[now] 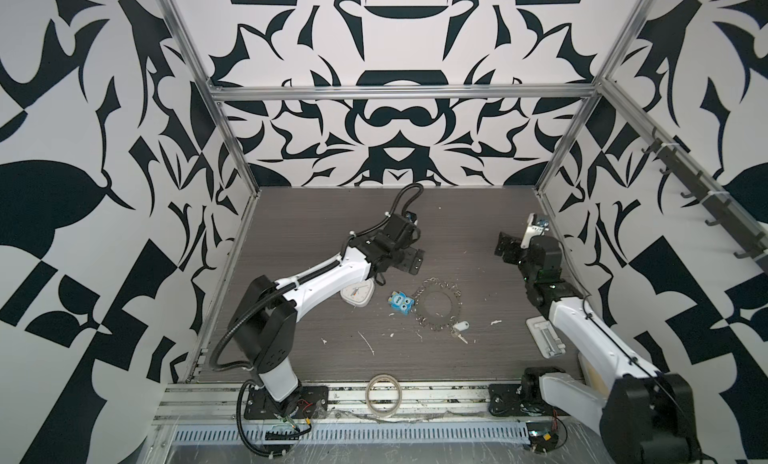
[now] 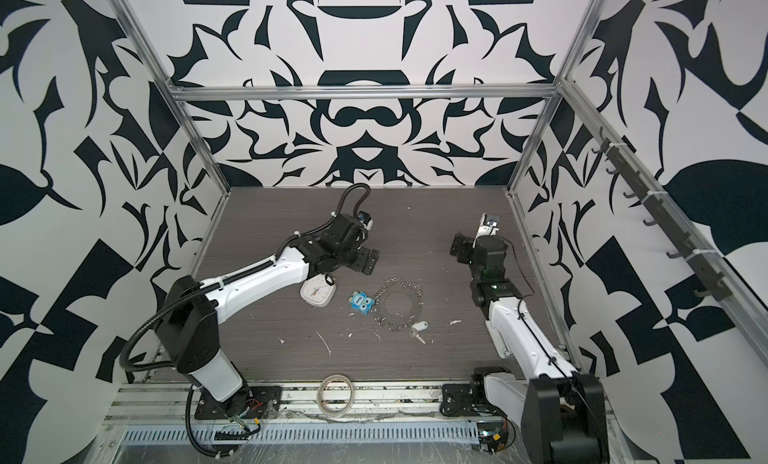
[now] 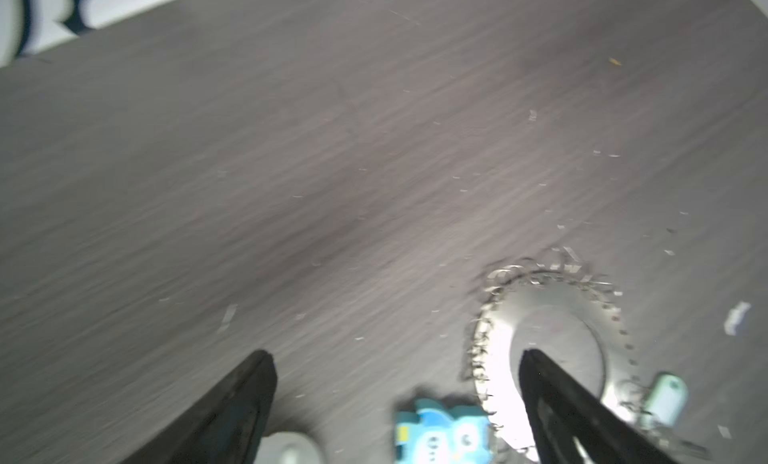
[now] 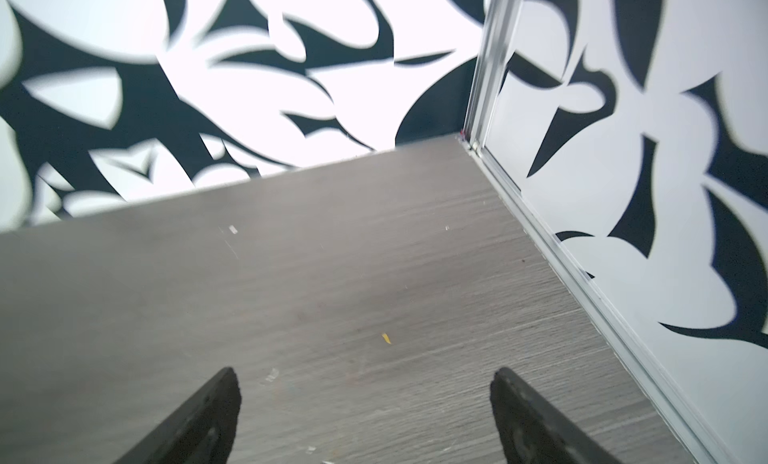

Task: Remove the keys from the keyring
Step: 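Move left gripper over the ring plate while right gripper reaches the green-tagged key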

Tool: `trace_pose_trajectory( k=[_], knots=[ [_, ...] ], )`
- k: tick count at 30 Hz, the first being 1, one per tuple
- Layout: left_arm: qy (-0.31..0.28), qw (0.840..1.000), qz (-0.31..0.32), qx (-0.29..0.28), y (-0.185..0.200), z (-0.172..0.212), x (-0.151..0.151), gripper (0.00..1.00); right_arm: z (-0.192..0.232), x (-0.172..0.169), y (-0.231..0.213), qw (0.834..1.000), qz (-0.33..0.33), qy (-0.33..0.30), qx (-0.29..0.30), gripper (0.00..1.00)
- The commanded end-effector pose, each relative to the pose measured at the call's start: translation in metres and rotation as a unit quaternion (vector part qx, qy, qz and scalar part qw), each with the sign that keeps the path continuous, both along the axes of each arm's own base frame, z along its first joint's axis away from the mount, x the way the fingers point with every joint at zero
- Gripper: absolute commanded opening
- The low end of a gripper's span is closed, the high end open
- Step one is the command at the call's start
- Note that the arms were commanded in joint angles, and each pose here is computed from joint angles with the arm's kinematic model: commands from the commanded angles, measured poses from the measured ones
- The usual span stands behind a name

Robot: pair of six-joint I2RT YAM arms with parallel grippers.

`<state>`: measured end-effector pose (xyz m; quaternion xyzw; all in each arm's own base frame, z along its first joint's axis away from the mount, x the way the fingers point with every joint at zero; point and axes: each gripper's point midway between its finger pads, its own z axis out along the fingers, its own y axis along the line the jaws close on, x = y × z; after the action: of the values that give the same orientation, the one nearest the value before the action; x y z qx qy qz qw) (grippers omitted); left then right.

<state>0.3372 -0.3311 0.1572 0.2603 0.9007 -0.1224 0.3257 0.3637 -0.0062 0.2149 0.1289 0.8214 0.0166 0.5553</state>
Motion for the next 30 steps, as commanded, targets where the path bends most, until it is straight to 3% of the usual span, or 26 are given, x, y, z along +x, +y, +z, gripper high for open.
trace_pose_trajectory(
  k=[1,6,12,30],
  knots=[
    [0.078,0.997,-0.009,0.024,-0.006,-0.028,-0.017,0.92,-0.063,-0.045,0.016,0.981,-0.001,0.178,0.073,0.97],
    [0.129,0.991,-0.042,0.022,-0.028,-0.046,-0.028,0.86,-0.083,-0.064,0.041,0.958,0.036,0.258,0.122,0.96],
    [0.168,0.983,-0.066,0.028,-0.043,-0.071,-0.038,0.7,-0.096,-0.073,0.055,0.942,0.054,0.293,0.154,0.95],
    [0.173,0.979,-0.097,0.052,-0.061,-0.118,-0.028,0.53,-0.12,-0.091,0.08,0.913,0.094,0.343,0.201,0.91]
  ],
)
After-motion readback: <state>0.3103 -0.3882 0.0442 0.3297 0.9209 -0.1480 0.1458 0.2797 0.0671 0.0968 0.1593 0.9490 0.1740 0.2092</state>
